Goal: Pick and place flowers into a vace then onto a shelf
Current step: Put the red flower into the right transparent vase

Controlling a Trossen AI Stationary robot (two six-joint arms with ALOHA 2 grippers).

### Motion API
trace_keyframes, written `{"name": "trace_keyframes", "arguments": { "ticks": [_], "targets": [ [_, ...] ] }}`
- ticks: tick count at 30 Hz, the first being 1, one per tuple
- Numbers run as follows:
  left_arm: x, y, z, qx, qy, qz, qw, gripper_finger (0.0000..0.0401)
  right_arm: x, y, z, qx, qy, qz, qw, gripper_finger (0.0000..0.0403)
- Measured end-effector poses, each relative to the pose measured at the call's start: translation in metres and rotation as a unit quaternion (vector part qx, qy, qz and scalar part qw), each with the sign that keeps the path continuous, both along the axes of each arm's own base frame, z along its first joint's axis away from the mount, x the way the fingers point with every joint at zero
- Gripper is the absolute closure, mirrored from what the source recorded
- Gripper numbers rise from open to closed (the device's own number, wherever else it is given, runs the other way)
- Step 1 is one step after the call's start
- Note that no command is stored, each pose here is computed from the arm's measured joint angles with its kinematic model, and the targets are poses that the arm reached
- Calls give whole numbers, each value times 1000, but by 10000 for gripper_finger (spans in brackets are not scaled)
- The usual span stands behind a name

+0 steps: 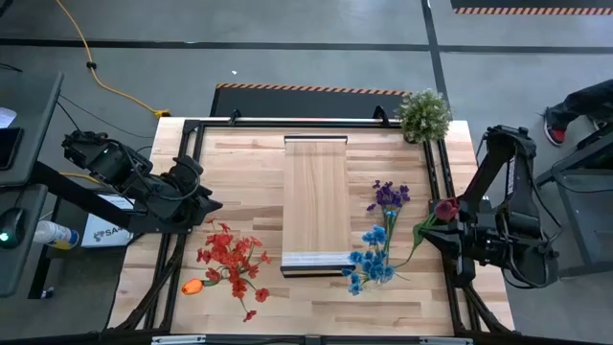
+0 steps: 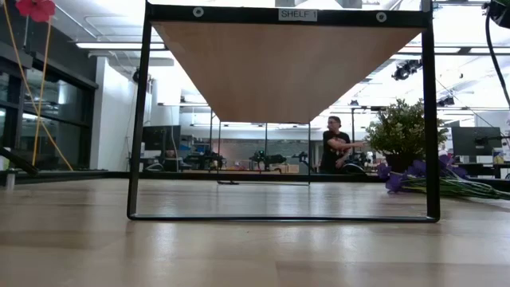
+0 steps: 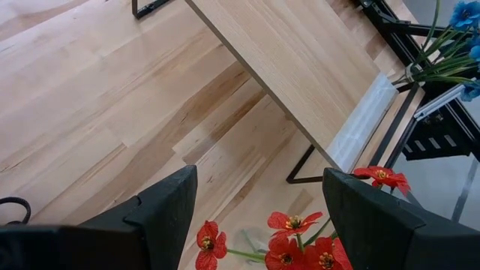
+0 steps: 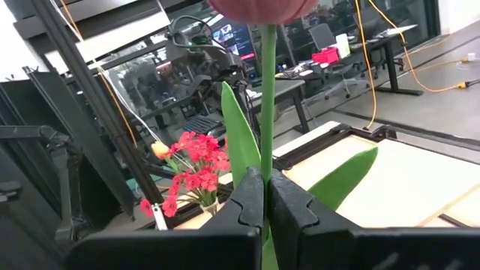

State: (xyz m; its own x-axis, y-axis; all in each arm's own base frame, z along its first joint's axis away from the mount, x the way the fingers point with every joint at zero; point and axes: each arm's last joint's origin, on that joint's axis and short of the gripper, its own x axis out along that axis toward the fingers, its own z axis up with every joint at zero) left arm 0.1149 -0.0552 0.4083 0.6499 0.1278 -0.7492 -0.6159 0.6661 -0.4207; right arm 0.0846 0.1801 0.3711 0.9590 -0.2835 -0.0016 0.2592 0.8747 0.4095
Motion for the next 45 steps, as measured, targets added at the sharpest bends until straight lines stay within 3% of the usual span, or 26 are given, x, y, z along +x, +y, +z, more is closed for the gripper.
{"name": "trace_keyframes", "arguments": {
  "ticks": [9,31,45],
  "targets": [
    [0,0,0,0,0,0,1000,80,9,10,-8,3,4,0,1000,403],
    [0,0,0,1,1,-2,1000,80,11,15,-17,-57,23,0,998,403],
    [0,0,0,0,2,-3,1000,82,10,15,-22,-56,33,20,998,403]
  ]
}}
